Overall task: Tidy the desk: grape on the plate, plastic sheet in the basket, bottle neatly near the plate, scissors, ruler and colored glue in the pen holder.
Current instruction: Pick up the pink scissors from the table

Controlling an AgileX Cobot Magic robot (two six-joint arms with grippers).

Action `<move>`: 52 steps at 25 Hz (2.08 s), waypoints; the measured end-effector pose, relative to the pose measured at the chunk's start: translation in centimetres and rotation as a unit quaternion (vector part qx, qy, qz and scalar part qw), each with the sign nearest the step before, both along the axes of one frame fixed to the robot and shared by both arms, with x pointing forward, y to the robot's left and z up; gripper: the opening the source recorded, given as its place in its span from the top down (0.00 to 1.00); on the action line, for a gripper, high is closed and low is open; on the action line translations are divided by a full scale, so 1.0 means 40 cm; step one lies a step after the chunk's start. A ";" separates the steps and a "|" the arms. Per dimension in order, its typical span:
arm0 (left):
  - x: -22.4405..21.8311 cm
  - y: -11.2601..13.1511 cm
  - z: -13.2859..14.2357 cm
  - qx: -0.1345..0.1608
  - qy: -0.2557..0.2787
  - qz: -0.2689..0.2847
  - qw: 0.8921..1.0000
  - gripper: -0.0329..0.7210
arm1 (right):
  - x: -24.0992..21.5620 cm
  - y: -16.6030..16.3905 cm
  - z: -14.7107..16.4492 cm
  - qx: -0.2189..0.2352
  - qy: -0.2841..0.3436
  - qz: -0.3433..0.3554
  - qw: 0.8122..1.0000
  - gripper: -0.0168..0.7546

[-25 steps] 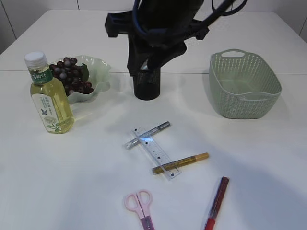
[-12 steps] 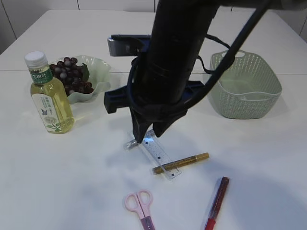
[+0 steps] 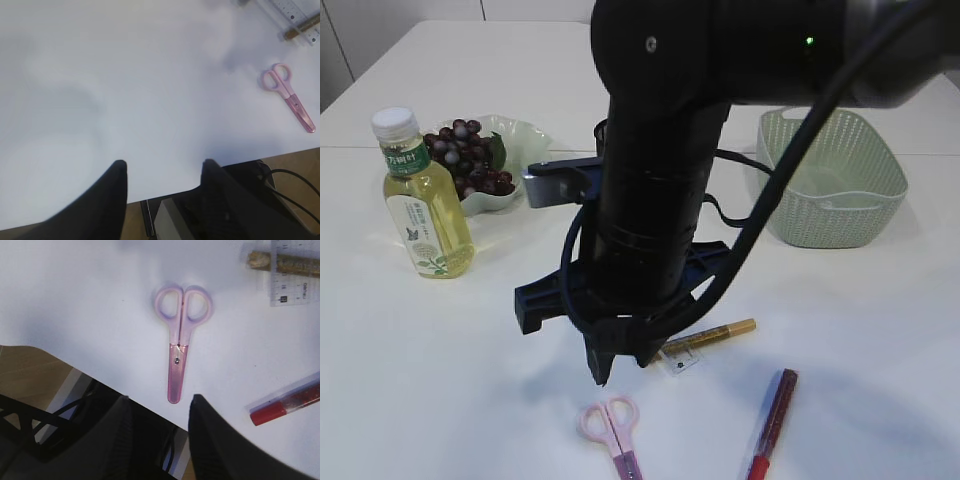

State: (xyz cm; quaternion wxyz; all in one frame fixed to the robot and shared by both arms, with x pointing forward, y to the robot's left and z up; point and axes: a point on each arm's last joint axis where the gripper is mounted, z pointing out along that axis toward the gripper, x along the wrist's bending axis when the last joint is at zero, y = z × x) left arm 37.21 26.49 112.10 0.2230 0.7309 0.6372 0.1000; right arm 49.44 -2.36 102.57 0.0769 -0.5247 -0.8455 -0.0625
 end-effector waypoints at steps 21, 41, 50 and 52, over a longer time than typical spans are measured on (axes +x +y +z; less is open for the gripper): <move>0.001 0.002 0.000 0.005 -0.001 0.001 1.000 0.49 | -0.002 0.037 -0.095 -0.075 -0.005 -0.029 0.997 0.57; 0.001 0.002 0.000 0.005 -0.001 0.001 1.000 0.49 | -0.024 0.068 -0.215 -0.072 0.008 -0.028 0.997 0.57; 0.001 0.002 0.000 0.005 -0.001 0.001 1.000 0.49 | -0.023 0.073 -0.255 -0.087 0.020 -0.026 0.996 0.57; 0.001 0.002 0.000 0.005 -0.001 0.001 1.000 0.49 | -0.022 0.074 -0.267 -0.090 0.023 -0.026 0.995 0.57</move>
